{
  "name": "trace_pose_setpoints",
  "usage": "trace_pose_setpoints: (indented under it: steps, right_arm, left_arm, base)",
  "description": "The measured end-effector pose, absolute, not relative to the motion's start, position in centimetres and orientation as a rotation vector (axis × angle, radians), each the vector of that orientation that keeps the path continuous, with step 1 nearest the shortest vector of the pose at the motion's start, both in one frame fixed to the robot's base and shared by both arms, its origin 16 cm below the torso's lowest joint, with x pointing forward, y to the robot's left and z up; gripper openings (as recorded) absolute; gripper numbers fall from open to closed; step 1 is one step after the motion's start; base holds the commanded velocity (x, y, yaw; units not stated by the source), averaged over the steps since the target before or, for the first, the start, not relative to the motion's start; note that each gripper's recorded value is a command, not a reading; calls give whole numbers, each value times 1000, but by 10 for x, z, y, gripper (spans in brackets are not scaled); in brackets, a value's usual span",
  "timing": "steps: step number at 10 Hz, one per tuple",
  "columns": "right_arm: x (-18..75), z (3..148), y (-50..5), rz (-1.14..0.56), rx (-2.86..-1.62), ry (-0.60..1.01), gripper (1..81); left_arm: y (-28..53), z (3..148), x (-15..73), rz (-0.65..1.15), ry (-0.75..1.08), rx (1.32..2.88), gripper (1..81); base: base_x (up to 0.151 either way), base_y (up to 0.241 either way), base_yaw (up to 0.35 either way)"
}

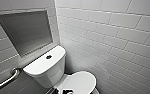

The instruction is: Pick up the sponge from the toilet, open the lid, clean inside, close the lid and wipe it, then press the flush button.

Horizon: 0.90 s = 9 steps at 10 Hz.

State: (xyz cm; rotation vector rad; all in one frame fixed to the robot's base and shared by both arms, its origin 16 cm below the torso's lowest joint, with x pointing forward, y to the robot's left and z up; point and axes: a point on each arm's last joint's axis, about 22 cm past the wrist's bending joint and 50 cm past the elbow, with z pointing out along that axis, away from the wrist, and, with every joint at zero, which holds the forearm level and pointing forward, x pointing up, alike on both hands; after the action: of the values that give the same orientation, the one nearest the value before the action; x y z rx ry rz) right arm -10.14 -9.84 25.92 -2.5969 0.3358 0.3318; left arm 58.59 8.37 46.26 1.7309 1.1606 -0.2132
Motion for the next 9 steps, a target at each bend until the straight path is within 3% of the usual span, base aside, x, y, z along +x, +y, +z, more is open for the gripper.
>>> trace_pose_setpoints:
  steps: [5, 9]
  right_arm:
    - [-101, 259, -97, 331, -2596, 336, 10]
    - [-101, 259, -97, 331, -2597, 336, 10]
  left_arm:
    - [188, 526, 666, 227, 1278, 1548, 811]
    - [215, 555, 664, 350, 1258, 1486, 811]
  base:
    - [0, 0, 0]
    - [0, 0, 0]
